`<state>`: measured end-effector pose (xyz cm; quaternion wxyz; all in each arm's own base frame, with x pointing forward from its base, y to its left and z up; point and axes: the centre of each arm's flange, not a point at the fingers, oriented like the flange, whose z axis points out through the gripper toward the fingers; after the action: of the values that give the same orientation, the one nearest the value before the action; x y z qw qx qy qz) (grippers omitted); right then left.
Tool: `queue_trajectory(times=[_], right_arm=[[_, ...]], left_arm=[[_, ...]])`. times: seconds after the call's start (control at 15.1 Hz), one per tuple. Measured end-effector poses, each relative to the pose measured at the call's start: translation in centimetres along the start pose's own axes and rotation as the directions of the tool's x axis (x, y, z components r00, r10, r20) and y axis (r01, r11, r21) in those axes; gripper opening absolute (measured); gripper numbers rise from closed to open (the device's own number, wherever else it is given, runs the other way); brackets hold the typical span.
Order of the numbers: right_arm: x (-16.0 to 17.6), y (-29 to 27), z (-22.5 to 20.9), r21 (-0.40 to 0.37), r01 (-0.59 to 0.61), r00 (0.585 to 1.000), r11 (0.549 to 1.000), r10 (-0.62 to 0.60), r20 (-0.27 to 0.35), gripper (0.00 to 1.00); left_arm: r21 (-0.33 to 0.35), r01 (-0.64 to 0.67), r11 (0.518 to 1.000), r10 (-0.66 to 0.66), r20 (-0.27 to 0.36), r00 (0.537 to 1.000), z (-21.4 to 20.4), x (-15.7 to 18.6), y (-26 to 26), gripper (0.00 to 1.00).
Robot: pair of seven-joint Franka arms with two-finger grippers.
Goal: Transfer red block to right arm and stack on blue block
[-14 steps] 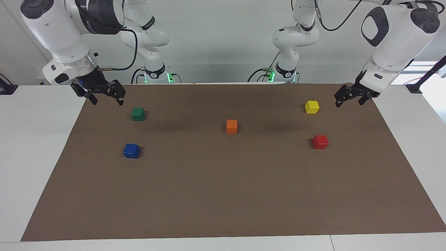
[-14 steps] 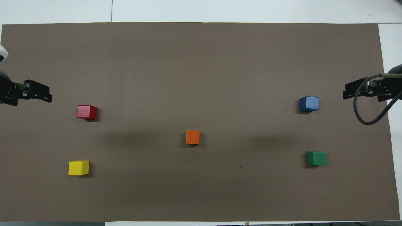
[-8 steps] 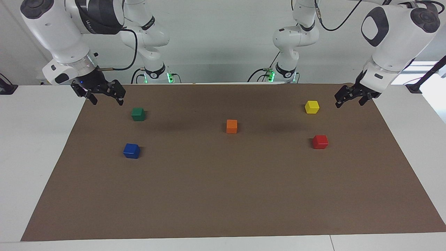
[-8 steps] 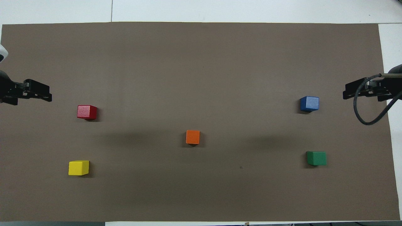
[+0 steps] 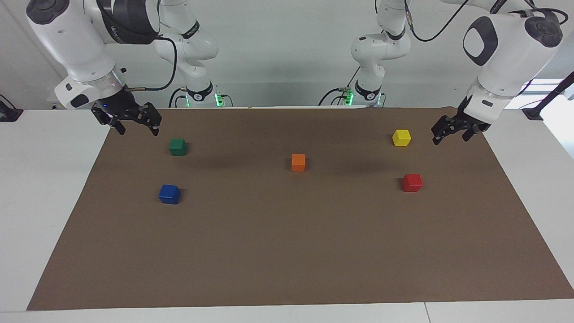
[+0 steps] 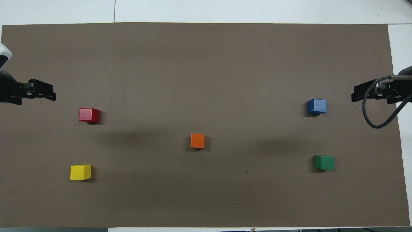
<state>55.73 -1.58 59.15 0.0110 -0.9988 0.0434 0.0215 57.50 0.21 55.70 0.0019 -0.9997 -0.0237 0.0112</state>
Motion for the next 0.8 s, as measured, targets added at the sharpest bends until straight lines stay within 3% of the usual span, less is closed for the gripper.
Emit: queue_trajectory(times=[0.8], right_arm=[[0.0, 0.0, 0.0, 0.0, 0.0, 1.0, 1.0, 0.0, 0.0, 1.0]], left_arm=[[-0.003, 0.012, 1.0, -0.012, 0.015, 1.0, 7.5, 1.4, -0.5, 1.0]])
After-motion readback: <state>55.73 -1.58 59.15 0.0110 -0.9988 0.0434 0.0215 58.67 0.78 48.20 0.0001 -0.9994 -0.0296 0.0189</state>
